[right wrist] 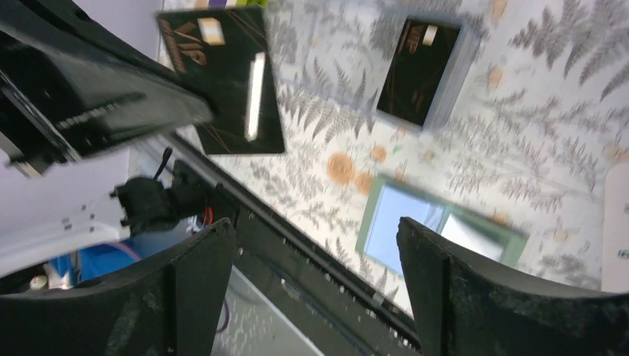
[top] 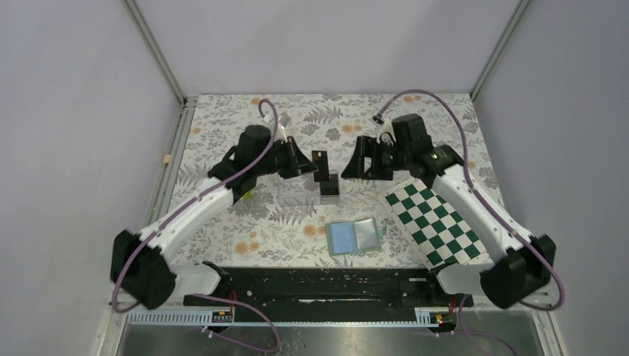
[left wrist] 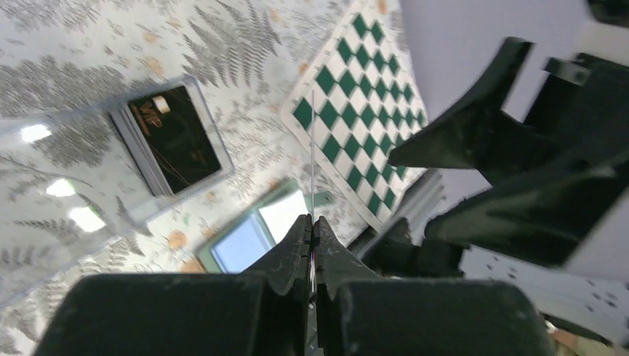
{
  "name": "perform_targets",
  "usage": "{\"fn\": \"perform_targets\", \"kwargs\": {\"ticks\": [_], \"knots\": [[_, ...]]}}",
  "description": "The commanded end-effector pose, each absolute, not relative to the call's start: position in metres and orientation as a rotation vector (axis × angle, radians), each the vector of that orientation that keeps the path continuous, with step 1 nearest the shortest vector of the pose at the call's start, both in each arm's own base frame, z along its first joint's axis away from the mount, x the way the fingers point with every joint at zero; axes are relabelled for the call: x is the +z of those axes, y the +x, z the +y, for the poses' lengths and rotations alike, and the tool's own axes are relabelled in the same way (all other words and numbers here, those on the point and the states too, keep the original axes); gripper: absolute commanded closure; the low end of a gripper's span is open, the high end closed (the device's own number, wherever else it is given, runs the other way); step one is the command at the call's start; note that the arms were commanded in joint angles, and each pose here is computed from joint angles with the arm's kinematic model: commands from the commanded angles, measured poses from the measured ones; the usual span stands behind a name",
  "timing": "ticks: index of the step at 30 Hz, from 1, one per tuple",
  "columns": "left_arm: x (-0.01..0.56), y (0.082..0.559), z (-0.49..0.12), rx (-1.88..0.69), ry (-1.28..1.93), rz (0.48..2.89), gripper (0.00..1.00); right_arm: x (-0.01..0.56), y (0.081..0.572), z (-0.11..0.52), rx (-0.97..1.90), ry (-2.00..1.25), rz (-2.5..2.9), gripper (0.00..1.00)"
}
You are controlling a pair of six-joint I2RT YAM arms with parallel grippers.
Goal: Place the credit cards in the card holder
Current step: Pick up the credit card from the storage box.
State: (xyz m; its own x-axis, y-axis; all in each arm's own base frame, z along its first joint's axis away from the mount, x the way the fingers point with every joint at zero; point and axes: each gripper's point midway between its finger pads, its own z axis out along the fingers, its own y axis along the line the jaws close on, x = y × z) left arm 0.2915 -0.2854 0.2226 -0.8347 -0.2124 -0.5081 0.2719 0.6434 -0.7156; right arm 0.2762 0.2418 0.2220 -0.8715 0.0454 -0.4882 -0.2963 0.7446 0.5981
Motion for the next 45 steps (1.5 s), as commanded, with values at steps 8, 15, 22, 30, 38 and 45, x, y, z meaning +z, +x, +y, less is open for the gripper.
{"fn": "perform_targets", "kwargs": {"ticks": [8, 15, 22, 30, 38, 45], "knots": [[0.276, 0.191, -0.28, -1.729, 0.073, 1.97, 1.0, 0.253, 0.166, 0.239, 1.492, -0.322, 2.311, 0.2], [0.289, 0.162, -0.284, -1.943, 0.07, 1.862, 1.0, 0.26, 0.166, 0.26, 1.807, -0.263, 2.187, 0.44], [0.286, 0.158, -0.294, -1.979, 0.078, 1.883, 1.0, 0.267, 0.178, 0.271, 1.967, -0.186, 2.145, 0.53], [0.279, 0.161, -0.297, -1.971, 0.068, 1.914, 1.0, 0.27, 0.178, 0.272, 2.006, -0.192, 2.129, 0.6], [0.271, 0.169, -0.291, -1.855, 0.01, 1.947, 1.0, 0.266, 0.179, 0.266, 1.872, -0.137, 2.158, 0.59], [0.266, 0.172, -0.286, -1.777, -0.006, 1.982, 1.0, 0.278, 0.176, 0.264, 1.861, -0.183, 2.143, 0.58]]}}
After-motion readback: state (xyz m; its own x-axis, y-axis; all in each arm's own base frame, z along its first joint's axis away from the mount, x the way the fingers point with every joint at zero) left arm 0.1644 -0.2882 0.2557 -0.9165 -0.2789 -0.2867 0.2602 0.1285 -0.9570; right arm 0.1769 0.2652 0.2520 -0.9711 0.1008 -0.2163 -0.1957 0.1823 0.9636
